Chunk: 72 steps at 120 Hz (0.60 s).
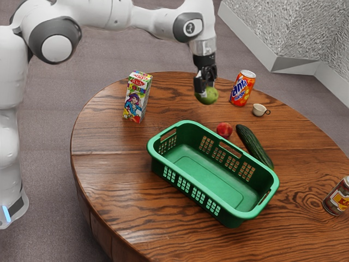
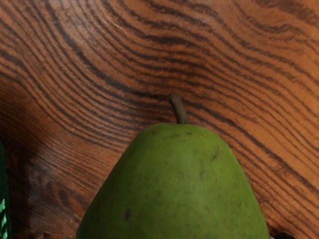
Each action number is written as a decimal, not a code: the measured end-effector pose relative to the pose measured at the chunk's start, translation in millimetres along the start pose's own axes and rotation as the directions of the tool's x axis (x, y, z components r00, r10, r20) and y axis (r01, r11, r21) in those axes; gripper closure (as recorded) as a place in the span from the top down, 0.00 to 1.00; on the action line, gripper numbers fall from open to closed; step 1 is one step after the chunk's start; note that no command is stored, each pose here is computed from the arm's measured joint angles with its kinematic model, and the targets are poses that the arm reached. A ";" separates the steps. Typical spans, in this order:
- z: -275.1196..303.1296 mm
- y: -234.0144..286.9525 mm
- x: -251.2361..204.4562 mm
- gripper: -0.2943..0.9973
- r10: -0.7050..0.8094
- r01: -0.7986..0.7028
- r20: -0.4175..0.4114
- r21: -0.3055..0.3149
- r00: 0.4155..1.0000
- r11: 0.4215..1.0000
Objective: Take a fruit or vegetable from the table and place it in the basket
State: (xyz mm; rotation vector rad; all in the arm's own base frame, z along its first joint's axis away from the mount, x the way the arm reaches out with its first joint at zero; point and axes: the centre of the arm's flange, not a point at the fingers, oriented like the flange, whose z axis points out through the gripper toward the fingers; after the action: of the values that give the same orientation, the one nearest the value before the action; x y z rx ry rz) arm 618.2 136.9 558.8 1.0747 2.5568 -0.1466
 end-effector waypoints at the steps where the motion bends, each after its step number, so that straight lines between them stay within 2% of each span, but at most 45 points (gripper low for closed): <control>1: -3.6 -1.9 -1.5 0.43 0.004 -0.004 0.001 -0.003 1.000 1.000; 11: -26.1 -24.3 -18.1 0.43 0.044 -0.044 0.009 -0.004 0.999 0.999; 49: -8.6 -160.1 -109.1 0.43 0.175 -0.187 0.086 0.165 0.981 0.968; 72: 6.3 -213.2 -147.6 0.42 0.226 -0.245 0.106 0.225 0.968 0.943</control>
State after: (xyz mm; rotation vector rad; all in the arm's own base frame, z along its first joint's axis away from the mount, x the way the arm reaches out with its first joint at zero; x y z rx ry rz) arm 564.2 -113.8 597.8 1.4241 2.3597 -0.4320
